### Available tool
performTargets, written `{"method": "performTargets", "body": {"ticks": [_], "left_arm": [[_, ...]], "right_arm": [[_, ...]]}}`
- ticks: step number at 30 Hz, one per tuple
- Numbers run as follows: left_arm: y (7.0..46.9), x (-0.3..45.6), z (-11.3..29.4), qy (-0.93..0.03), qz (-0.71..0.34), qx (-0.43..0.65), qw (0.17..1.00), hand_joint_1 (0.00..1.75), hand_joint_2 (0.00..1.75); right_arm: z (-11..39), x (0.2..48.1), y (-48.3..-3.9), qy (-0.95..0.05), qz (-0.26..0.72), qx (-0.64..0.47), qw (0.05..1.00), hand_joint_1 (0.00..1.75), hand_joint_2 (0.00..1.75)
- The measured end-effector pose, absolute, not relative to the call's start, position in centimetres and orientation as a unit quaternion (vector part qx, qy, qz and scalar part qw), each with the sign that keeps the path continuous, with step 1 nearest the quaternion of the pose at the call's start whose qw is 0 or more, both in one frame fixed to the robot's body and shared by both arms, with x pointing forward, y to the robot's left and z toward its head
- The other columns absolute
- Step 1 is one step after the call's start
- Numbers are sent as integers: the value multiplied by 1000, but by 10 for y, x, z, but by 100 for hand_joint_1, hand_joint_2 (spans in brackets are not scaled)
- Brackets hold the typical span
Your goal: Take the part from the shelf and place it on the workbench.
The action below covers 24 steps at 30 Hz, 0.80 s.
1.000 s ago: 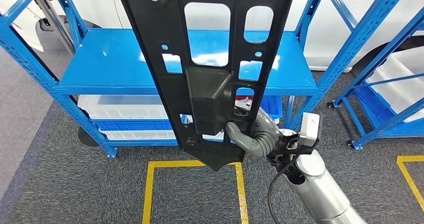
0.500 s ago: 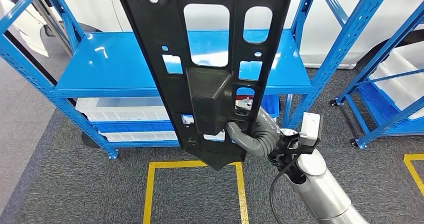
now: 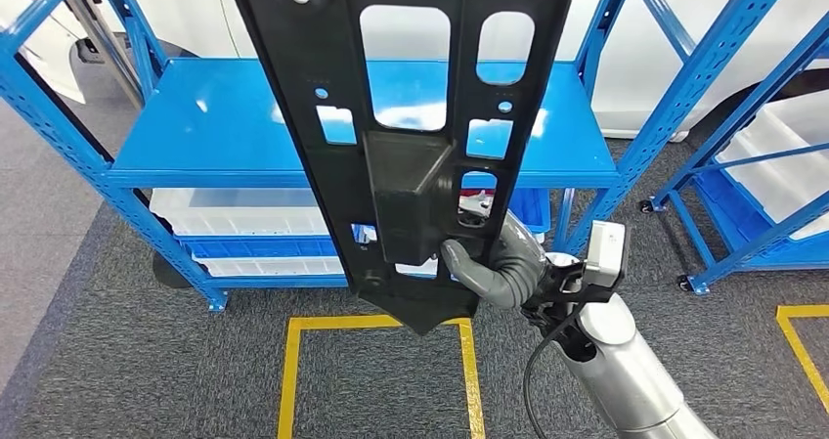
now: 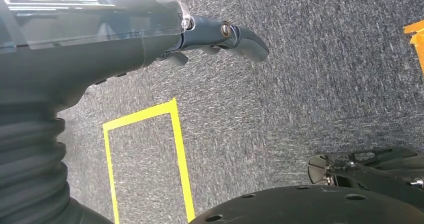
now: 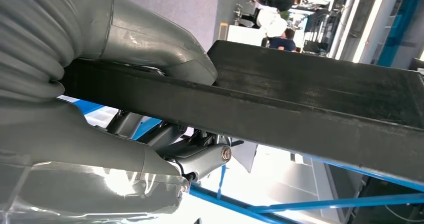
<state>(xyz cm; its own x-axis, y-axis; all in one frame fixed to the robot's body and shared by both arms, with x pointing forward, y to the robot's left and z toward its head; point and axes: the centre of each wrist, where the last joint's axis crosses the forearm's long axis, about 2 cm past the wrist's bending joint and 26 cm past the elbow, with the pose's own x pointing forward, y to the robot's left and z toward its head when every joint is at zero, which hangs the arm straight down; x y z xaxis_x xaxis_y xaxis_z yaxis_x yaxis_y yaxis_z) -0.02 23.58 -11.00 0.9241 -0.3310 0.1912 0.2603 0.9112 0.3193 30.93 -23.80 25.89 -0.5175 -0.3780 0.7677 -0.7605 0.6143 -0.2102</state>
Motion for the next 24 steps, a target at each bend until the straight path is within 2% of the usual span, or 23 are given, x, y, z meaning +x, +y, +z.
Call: {"method": "performTargets", "body": {"ticks": [24], "left_arm": [[236,0,-110,-121,-152,146,970,0,175]], "right_arm": [[260,310,-238,-828,273,344,349,175,175]]}}
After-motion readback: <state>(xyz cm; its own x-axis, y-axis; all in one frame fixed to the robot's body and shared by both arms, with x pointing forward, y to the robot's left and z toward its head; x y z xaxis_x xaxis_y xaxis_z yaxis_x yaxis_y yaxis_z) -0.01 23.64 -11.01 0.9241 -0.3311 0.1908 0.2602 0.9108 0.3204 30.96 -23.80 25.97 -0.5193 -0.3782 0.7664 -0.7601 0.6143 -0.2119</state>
